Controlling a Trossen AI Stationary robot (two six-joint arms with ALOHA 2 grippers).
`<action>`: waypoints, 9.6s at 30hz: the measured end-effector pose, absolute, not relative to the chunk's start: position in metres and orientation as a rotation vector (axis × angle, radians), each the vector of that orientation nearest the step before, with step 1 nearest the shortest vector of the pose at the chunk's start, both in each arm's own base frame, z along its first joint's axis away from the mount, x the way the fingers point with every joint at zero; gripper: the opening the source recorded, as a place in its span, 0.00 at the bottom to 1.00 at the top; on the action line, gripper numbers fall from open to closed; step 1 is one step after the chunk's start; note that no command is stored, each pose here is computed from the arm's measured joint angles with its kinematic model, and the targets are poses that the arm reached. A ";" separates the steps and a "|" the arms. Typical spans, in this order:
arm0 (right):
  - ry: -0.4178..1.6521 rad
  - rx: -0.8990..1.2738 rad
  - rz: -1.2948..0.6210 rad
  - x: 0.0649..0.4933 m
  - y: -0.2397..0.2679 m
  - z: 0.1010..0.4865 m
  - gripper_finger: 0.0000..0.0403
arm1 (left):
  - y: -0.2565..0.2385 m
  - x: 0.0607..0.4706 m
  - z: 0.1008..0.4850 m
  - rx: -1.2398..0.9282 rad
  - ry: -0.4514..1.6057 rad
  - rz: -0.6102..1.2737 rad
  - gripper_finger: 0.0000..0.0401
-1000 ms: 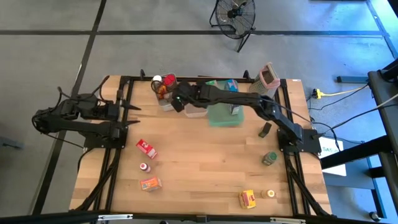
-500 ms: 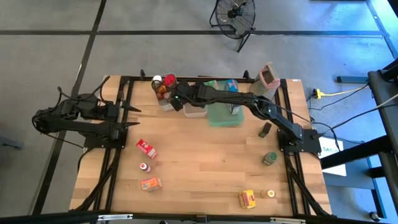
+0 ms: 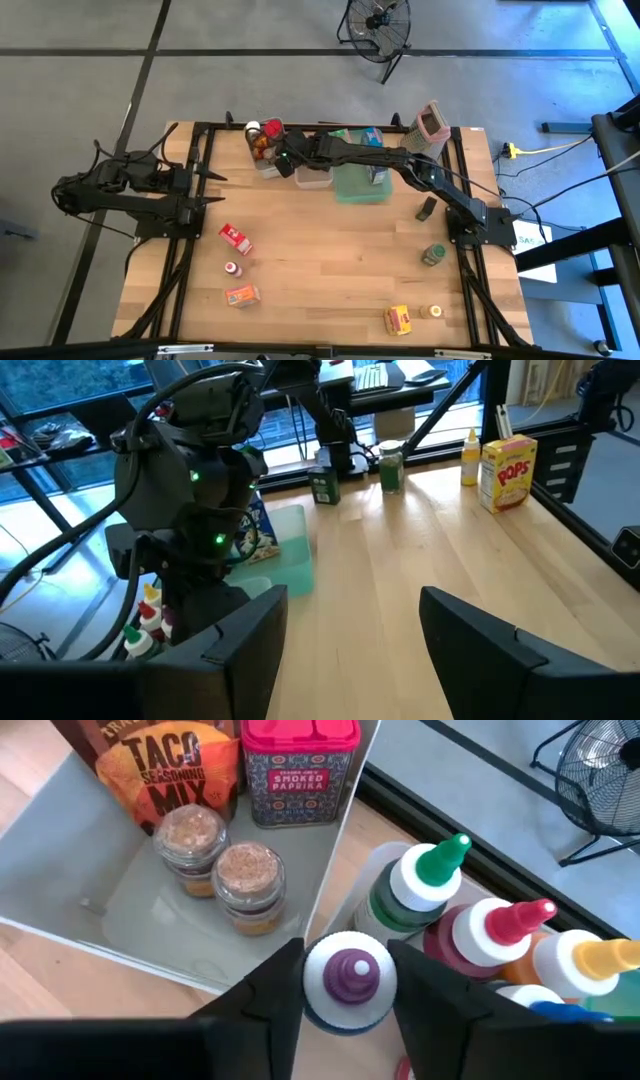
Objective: Pick & Place Kitchen Items
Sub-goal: Put the violet food coloring bottle into the transparent bin, then put the yellow cereal box into the green bin
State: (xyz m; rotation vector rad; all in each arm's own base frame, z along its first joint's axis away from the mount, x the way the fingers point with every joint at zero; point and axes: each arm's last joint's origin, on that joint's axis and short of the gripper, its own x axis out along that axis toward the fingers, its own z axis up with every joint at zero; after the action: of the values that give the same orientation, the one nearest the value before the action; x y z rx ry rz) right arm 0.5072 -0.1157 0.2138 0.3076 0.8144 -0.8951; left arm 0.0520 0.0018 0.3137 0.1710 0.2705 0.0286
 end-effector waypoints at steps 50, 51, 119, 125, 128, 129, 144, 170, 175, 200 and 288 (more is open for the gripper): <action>1.273 0.831 -0.476 0.376 0.108 0.369 0.58 | 0.002 0.052 0.312 0.181 0.287 0.026 0.56; 1.277 0.854 -0.492 0.374 0.116 0.369 0.58 | 0.002 0.052 0.312 0.181 0.287 0.026 0.56; 1.094 0.895 -0.606 0.349 0.190 0.368 0.62 | 0.002 0.051 0.311 0.172 0.300 0.026 0.56; 1.071 0.875 -0.584 0.350 0.191 0.369 0.62 | 0.002 0.051 0.311 0.172 0.301 0.026 0.56; 1.068 0.874 -0.597 0.350 0.190 0.368 0.62 | 0.002 0.051 0.311 0.172 0.301 0.026 0.56; 1.070 0.872 -0.599 0.350 0.190 0.368 0.62 | 0.002 0.051 0.311 0.172 0.301 0.026 0.56; 1.058 0.854 -0.522 0.353 0.193 0.370 0.62 | 0.002 0.051 0.311 0.172 0.301 0.026 0.56; 1.063 0.846 -0.573 0.351 0.191 0.369 0.62 | 0.002 0.051 0.311 0.162 0.301 0.027 0.56; 1.017 0.895 -0.521 0.357 0.195 0.371 0.62 | 0.002 0.051 0.311 0.162 0.301 0.027 0.56; 0.963 0.790 -0.353 0.365 0.199 0.377 0.62 | 0.002 0.051 0.311 0.162 0.301 0.027 0.56; 0.929 0.949 -0.473 0.388 0.165 0.370 0.97 | 0.002 0.051 0.310 0.165 0.306 0.027 0.56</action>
State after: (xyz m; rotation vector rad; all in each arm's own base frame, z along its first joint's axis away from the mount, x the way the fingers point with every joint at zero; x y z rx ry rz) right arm 0.3883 0.1653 0.3699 0.9494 0.9291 -0.4725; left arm 0.0511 0.0018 0.3104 0.1649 0.3057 0.0265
